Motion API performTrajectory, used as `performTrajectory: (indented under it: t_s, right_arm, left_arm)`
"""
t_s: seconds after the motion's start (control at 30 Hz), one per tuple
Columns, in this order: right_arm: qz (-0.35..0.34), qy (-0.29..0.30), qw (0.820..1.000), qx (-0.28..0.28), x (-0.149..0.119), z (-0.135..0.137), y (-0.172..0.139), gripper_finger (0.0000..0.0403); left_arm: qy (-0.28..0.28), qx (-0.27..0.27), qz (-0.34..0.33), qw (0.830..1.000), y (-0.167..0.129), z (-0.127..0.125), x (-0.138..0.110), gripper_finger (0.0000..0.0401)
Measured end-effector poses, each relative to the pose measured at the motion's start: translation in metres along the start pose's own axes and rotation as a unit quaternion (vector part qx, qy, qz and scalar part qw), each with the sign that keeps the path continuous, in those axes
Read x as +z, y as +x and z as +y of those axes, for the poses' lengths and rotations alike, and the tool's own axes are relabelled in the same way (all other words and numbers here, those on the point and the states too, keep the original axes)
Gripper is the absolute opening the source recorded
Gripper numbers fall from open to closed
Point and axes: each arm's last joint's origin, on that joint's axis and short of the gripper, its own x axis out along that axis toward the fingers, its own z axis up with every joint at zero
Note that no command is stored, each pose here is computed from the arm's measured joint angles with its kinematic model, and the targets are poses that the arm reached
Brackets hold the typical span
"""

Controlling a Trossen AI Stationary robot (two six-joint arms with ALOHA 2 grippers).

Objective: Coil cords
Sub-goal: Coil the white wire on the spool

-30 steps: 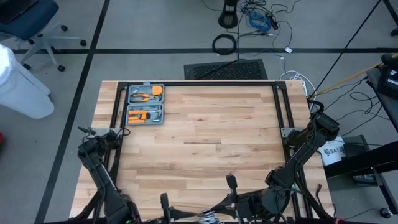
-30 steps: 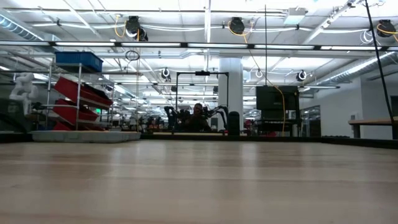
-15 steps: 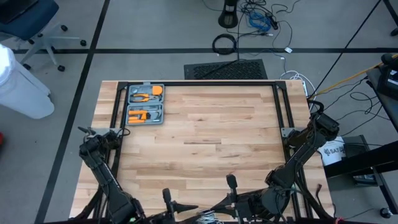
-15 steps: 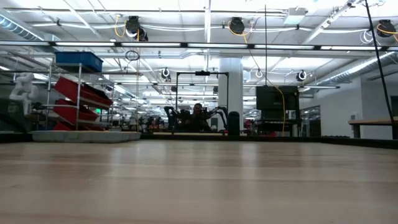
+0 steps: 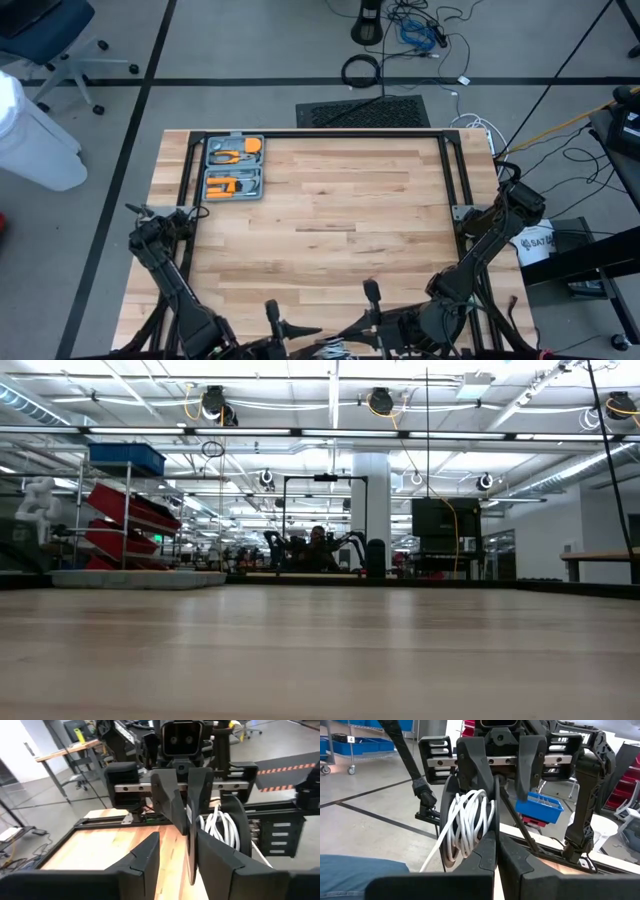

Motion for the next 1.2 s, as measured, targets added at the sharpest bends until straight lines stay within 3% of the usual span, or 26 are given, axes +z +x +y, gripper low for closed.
performTrajectory:
  t_s: [0.2,0.43,0.73,0.97,1.1,1.2]
  right_arm:
    - [0.001,-0.001,1.000,-0.001,0.000,0.000,0.000,0.0000]
    - [0.002,0.002,1.000,-0.006,-0.001,0.000,0.000,0.0000]
    - [0.013,0.008,0.999,-0.030,-0.002,0.001,-0.002,0.0002]
    - [0.021,-0.007,0.997,-0.079,-0.001,0.012,-0.013,0.0043]
    - [0.035,-0.016,0.989,-0.140,0.000,0.022,-0.025,0.0067]
    - [0.037,-0.001,0.989,-0.143,-0.001,0.032,-0.033,0.0076]
  left_arm:
    - [0.001,-0.006,0.004,1.000,0.005,0.002,0.000,0.0086]
    - [0.018,-0.008,0.006,1.000,0.007,0.003,-0.001,0.0010]
    - [0.023,-0.003,0.006,1.000,0.006,0.003,-0.001,0.0004]
    - [0.047,0.006,0.006,0.999,0.006,0.003,-0.001,0.0003]
    - [0.040,0.007,0.004,0.999,0.004,0.005,0.001,0.0002]
    - [0.026,0.005,0.000,1.000,-0.002,0.012,0.009,0.0002]
